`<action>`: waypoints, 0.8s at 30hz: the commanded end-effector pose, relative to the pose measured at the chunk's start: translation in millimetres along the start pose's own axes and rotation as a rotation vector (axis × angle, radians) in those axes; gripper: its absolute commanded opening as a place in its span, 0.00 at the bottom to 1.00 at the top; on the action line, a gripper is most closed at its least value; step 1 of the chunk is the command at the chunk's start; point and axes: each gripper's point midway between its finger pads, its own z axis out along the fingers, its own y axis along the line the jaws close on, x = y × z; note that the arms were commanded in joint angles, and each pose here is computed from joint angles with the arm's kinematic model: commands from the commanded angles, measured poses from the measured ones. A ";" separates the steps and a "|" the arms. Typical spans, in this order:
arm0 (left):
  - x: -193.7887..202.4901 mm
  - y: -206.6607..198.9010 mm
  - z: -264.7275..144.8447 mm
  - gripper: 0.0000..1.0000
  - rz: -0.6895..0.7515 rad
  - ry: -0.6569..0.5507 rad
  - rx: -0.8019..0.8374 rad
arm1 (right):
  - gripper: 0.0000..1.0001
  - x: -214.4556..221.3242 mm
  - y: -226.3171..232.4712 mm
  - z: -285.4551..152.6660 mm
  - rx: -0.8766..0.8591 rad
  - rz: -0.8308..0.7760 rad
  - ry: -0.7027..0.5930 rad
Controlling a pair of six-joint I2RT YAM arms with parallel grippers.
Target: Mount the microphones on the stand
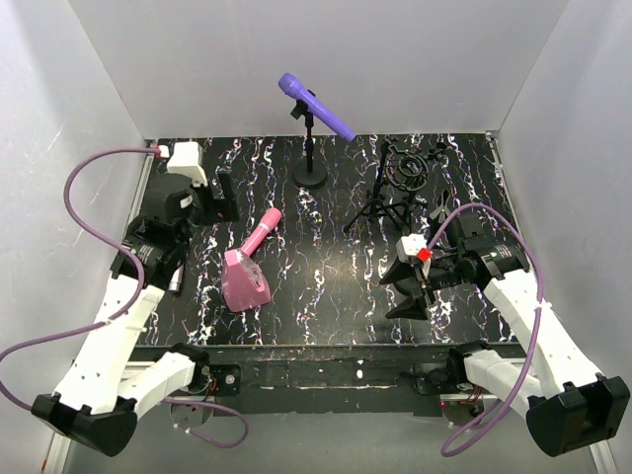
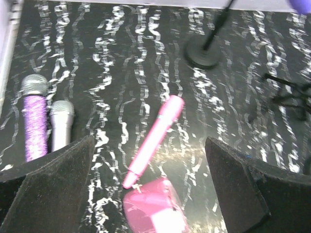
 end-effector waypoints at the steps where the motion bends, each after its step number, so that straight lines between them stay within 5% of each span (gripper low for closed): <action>1: -9.3 41.5 12.9 0.98 -0.026 -0.020 -0.106 | 0.82 -6.2 4.8 -1.3 -0.017 -0.015 -0.014; 7: 12.9 101.3 33.0 0.98 -0.152 0.037 -0.201 | 0.82 -6.6 5.1 -1.3 -0.020 -0.006 -0.014; 19: 101.1 145.8 94.5 0.98 -0.083 0.284 -0.355 | 0.82 -5.0 5.8 -0.1 -0.033 0.012 -0.018; 24: 141.8 152.0 126.1 0.83 -0.031 0.418 -0.334 | 0.82 -5.9 8.2 0.5 -0.040 0.008 -0.026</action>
